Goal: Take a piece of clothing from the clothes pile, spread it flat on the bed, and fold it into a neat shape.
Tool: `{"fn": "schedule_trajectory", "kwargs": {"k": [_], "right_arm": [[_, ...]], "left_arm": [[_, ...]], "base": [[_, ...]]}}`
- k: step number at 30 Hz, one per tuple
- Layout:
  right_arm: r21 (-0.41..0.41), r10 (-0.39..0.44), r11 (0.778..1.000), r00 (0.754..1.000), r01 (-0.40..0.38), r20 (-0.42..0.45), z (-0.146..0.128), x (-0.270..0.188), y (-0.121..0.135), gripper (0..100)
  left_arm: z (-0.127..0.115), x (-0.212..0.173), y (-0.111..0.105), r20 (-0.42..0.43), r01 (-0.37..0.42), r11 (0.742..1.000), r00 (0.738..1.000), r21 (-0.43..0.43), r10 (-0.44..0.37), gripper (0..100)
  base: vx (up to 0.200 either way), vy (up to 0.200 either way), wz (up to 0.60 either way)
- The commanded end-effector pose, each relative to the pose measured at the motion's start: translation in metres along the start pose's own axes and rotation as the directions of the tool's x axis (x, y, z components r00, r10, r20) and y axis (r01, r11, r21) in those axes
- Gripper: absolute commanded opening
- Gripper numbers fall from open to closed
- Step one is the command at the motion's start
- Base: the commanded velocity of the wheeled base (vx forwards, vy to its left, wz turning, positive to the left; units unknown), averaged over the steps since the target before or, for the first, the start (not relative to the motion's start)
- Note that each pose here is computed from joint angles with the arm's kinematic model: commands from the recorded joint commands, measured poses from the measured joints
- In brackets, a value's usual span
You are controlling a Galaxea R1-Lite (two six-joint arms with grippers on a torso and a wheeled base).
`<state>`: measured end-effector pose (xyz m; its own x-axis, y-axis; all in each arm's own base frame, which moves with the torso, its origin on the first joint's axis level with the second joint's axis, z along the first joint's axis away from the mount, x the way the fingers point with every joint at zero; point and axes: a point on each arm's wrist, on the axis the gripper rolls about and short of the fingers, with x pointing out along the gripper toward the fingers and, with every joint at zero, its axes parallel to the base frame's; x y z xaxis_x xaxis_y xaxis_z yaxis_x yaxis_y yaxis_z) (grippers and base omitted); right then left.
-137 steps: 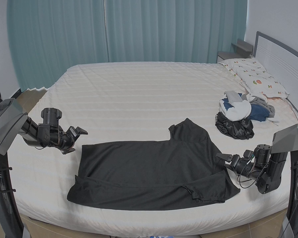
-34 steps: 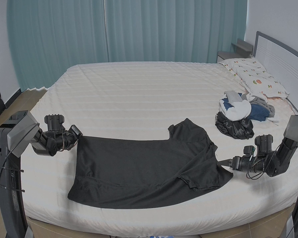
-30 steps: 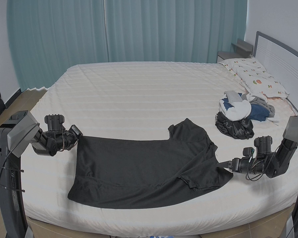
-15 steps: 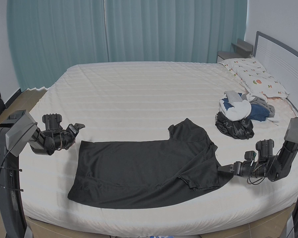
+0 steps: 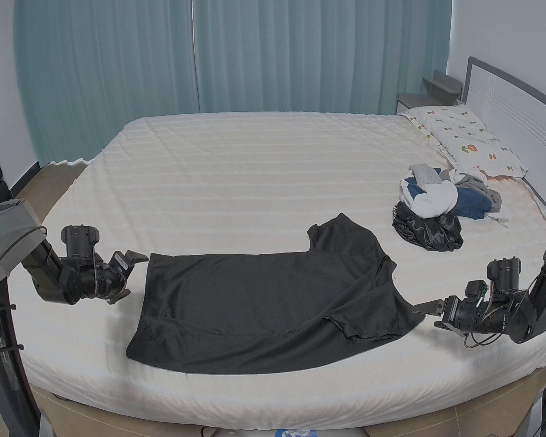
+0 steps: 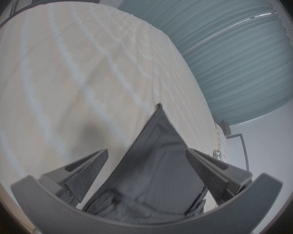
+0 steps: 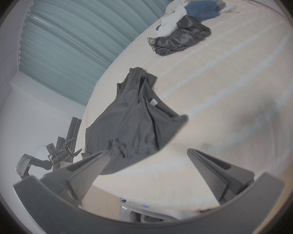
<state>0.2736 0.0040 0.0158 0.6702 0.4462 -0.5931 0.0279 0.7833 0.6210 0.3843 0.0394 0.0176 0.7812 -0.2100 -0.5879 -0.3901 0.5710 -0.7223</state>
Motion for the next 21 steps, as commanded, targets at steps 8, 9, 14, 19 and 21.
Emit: {"fn": "schedule_trajectory", "kwargs": {"k": [8, 9, 14, 19, 21], "right_arm": [[0.169, -0.064, 0.984, 0.998, 0.064, -0.007, -0.026, -0.016, 0.02, 100], [0.18, -0.066, 0.981, 0.998, 0.066, -0.006, -0.026, -0.013, 0.024, 100], [0.247, -0.074, 0.967, 0.997, 0.067, 0.016, -0.023, 0.002, 0.036, 100], [0.258, -0.103, 0.961, 0.995, 0.098, 0.008, -0.024, 0.019, 0.034, 100], [0.26, -0.113, 0.96, 0.994, 0.106, 0.011, -0.023, 0.023, 0.033, 100]], "left_arm": [[-0.059, -0.055, 0.011, -0.087, -0.041, 0.999, 0.995, 0.014, 0.042, 100], [-0.064, -0.056, 0.012, -0.1, -0.049, 0.999, 0.994, 0.021, 0.051, 100], [-0.076, -0.057, 0.014, -0.102, -0.093, 0.995, 0.99, 0.04, 0.097, 100], [-0.088, -0.055, 0.015, -0.079, -0.156, 0.986, 0.984, 0.066, 0.161, 100], [-0.089, -0.052, 0.016, -0.069, -0.169, 0.983, 0.982, 0.07, 0.174, 100]], "base": [[-0.1, 0.0, 0.0], [0.0, 0.0, 0.0], [0.0, 0.0, 0.0], [0.0, 0.0, 0.0], [0.0, 0.0, 0.0]]}}
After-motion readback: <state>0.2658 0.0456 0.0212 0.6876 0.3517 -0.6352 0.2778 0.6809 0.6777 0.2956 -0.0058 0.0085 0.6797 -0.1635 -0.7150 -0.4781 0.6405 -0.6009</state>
